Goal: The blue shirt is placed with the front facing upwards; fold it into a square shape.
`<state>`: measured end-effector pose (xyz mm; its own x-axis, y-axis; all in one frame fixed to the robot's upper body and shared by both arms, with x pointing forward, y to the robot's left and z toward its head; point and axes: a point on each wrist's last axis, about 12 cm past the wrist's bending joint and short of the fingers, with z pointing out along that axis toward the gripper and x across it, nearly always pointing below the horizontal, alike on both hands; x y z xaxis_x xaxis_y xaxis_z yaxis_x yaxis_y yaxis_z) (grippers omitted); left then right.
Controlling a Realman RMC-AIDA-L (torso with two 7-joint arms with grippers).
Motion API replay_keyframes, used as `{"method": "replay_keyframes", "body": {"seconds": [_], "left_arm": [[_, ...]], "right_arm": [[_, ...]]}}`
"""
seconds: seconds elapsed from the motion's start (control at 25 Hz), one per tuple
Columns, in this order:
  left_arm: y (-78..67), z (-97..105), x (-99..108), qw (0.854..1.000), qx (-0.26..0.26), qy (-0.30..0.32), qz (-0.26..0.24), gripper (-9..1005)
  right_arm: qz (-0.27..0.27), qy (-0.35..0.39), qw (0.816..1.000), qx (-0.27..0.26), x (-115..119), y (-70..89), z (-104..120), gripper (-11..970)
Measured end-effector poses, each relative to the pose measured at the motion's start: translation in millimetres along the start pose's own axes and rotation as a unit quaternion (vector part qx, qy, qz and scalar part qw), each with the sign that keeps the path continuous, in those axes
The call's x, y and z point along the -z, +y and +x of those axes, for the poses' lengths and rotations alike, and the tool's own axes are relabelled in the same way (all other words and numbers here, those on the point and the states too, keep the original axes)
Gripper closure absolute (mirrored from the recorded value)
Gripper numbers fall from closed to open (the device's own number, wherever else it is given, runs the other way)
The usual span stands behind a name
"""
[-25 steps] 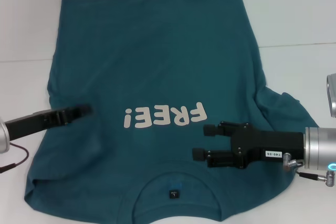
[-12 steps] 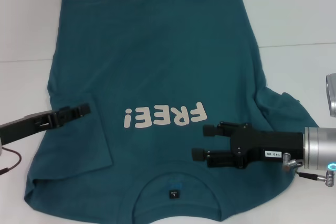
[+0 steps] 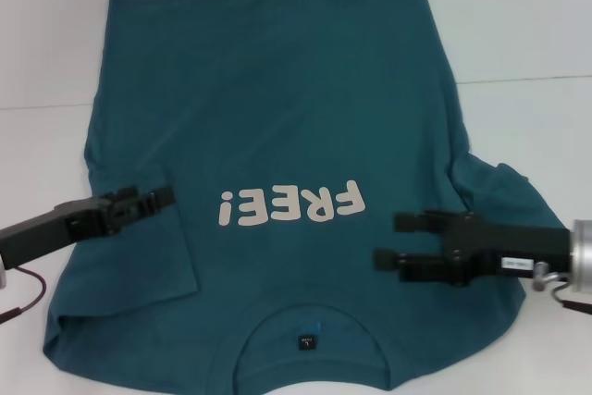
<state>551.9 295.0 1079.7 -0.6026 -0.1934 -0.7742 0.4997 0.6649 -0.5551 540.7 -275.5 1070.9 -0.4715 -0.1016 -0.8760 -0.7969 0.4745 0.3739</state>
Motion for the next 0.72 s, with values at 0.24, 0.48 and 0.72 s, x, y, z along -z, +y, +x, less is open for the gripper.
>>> {"method": "replay_keyframes", "body": {"seconds": [0.24,0.48,0.72], "left_arm": [[-7.2,5,-1,0.999,-0.018,0.01,0.03,172],[-12.8,15,-4,0.997,-0.04,0.015,0.059,99],[-16.1,22,-8,0.995,-0.055,0.026,0.074,103]], "right_arm": [[0.045,-0.001,0.999,-0.023,34,-9.1,-2,97],[0.103,0.003,0.992,-0.07,62,-20.6,-16,100],[0.165,0.015,0.977,-0.137,74,-33.8,-31,103]]}}
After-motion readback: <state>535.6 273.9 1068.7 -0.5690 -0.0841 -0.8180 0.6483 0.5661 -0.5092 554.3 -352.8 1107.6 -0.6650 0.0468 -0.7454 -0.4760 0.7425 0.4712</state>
